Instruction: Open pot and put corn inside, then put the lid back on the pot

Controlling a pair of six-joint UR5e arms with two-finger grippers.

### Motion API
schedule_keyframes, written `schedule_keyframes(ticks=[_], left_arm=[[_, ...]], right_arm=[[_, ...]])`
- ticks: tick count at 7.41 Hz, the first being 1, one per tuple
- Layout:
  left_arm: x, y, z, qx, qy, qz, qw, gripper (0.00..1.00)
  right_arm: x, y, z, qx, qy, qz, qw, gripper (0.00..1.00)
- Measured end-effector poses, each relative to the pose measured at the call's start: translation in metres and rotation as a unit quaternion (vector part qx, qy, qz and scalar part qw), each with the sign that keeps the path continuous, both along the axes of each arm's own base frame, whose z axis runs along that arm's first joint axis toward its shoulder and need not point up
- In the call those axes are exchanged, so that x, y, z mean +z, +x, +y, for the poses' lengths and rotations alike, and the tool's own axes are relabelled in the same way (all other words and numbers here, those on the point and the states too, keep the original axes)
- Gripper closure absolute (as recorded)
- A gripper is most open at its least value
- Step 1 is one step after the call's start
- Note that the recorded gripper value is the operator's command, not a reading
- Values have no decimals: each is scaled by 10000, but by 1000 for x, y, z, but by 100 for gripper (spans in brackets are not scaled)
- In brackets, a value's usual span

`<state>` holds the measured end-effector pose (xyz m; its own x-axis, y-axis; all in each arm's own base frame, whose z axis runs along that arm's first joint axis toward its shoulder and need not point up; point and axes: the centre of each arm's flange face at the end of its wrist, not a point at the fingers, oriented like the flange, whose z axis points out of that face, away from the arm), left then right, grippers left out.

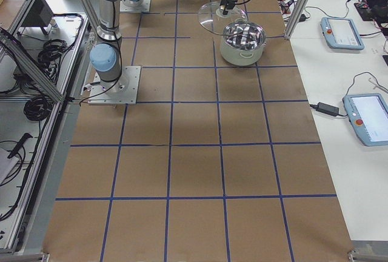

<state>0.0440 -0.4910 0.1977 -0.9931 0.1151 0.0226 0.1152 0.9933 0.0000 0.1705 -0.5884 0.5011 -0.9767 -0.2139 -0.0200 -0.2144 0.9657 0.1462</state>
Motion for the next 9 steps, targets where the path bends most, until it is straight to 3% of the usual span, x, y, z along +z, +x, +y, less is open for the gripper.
schedule_keyframes(ticks=[3, 4, 6, 9], left_arm=[[-23, 11, 1, 0, 200, 69, 9998, 78], [-24, 12, 1, 5, 227, 74, 9997, 83], [-14, 8, -3, 25, 201, -44, 9998, 84], [31, -45, -42, 174, 2, -91, 9998, 84]], right_arm=[[-7, 1, 1, -30, -32, 2, 10000, 70], [-8, 1, 1, -34, -31, -8, 10000, 69], [-8, 2, 1, -38, -31, -26, 10000, 68], [-8, 2, 1, -35, -30, -40, 10000, 68]])
